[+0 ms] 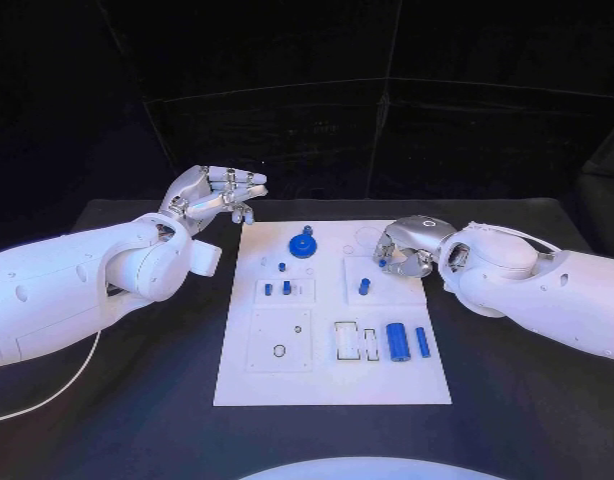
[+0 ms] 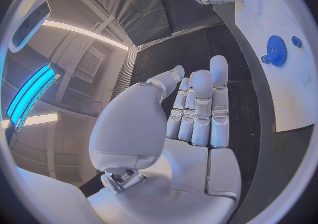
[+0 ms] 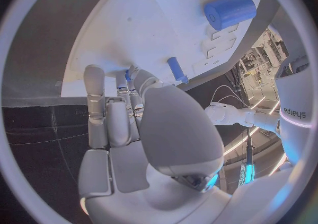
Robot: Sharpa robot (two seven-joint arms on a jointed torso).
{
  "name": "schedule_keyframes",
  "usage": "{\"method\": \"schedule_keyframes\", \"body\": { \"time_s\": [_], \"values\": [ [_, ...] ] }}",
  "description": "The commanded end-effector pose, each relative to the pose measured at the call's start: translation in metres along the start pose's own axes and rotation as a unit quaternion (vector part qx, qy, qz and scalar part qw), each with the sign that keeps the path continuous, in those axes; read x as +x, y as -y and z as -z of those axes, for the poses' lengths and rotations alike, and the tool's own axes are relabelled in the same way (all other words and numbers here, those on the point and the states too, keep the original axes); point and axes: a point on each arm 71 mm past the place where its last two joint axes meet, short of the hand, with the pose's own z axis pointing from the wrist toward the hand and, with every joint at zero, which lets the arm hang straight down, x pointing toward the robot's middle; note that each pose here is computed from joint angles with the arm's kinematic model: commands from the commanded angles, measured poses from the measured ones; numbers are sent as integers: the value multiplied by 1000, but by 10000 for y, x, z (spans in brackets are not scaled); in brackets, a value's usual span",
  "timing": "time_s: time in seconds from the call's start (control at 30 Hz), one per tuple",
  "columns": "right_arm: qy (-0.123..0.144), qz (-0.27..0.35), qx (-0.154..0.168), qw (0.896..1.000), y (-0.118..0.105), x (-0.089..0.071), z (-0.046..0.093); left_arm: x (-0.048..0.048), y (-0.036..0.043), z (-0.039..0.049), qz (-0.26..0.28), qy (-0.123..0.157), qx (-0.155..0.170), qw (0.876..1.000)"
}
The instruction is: Assemble the parts on the task board
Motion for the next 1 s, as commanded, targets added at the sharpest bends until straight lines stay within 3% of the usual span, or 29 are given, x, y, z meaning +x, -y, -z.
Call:
{"method": "schedule_keyframes", "body": {
  "time_s": [0.03,0.43,0.73,1.0],
  "values": [
    [-13,4,0,1000,-6,13,-8,2,21,-4,6,2,10,1000],
    [-26,5,12,1000,5,37,-31,4,15,-7,6,2,6,1000],
    [36,-1,13,999,-21,-60,9,-2,8,-7,6,1,2,1000],
    [71,-15,1,997,-69,-141,135,-15,3,-9,5,2,0,1000]
  ]
}}
